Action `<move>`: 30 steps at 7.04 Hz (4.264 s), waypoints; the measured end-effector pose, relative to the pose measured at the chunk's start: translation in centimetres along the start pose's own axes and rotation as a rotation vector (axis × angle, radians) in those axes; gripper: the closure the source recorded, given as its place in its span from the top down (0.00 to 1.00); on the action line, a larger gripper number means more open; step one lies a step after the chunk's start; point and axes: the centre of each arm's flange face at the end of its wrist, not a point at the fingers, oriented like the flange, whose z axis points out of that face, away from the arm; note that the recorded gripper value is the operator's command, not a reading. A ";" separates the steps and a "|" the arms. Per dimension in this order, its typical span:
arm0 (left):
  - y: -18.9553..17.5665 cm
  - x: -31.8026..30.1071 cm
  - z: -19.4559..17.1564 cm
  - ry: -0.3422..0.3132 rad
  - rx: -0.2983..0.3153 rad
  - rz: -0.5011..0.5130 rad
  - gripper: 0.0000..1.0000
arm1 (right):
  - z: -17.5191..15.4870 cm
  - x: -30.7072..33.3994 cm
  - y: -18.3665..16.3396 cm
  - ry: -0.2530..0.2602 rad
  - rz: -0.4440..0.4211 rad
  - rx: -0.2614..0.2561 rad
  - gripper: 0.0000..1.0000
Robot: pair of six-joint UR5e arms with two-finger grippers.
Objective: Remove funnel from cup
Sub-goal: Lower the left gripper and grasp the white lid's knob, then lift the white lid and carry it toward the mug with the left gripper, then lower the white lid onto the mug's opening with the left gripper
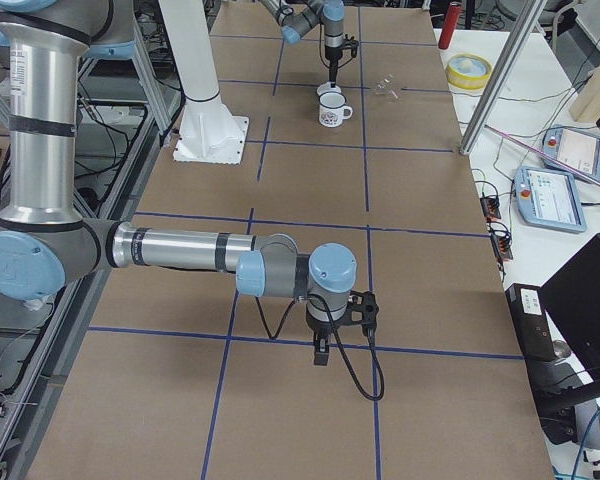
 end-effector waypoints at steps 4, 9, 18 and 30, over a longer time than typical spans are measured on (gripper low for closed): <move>0.2 0.3 -0.2 0.021 -0.021 0.001 0.60 | 0.0 0.0 0.0 0.000 0.000 0.000 1.00; 0.3 0.4 -0.1 0.023 -0.026 0.001 0.59 | 0.0 0.0 0.0 0.000 0.000 0.000 1.00; 0.5 0.5 0.1 0.026 -0.036 0.003 0.01 | 0.0 0.0 0.0 0.000 0.000 0.000 1.00; -5.3 12.9 -17.3 0.007 -0.045 -0.012 0.00 | 0.0 0.0 0.0 0.000 0.000 0.000 1.00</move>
